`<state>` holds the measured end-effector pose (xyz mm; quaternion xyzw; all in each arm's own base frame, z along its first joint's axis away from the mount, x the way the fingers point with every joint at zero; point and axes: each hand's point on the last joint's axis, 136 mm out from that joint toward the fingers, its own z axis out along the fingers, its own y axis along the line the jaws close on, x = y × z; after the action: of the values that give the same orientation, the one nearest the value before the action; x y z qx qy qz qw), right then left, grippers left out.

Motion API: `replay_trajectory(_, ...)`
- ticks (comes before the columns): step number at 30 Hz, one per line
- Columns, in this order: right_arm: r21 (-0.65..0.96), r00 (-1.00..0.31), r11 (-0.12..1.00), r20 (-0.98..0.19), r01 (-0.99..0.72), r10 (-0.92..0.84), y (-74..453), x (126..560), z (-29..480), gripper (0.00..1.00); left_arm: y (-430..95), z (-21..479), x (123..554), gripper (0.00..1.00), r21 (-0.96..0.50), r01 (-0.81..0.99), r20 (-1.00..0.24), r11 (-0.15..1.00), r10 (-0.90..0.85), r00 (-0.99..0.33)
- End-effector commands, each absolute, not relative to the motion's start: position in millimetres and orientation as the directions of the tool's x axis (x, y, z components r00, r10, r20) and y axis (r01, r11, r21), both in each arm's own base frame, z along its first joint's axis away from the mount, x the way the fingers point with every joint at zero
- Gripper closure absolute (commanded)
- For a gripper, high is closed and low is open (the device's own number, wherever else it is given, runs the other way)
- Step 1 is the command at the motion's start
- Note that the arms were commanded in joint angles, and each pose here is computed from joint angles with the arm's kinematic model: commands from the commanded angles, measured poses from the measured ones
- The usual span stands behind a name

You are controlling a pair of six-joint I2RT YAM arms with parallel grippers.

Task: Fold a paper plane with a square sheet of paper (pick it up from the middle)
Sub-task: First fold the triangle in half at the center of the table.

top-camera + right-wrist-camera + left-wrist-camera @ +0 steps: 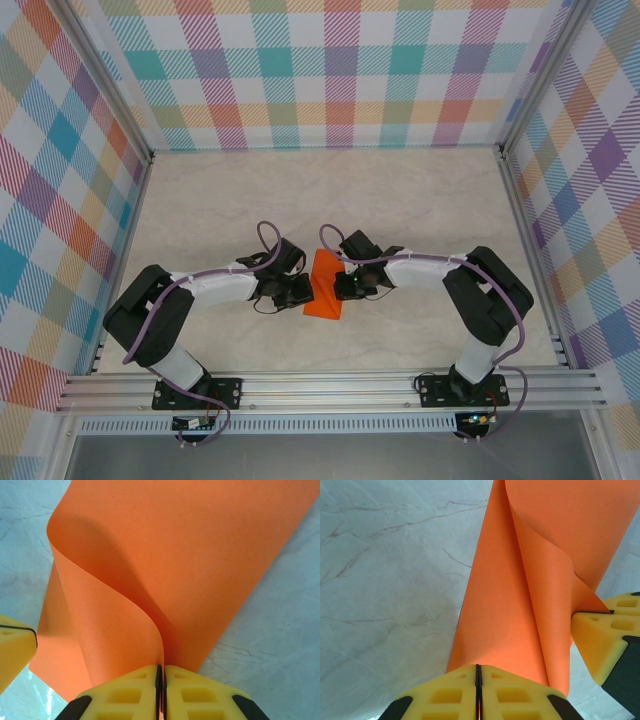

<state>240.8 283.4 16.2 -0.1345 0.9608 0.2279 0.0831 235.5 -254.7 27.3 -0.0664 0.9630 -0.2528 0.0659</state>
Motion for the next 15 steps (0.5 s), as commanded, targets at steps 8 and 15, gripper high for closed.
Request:
replay_trajectory(8, 0.402, -0.951, 0.867, -0.207, -0.295, -0.228, 281.6, 242.9, 9.1, 0.88, -268.3, 73.1, 256.2, 0.92, -0.611, -0.092, -0.177, 0.786, -0.248, -0.952)
replay_trajectory(15, 0.401, -0.952, 0.868, -0.205, -0.293, -0.227, 281.0, 242.6, 8.5, 0.88, -281.7, 77.0, 279.4, 0.92, -0.681, -0.143, -0.151, 0.718, -0.329, -0.932)
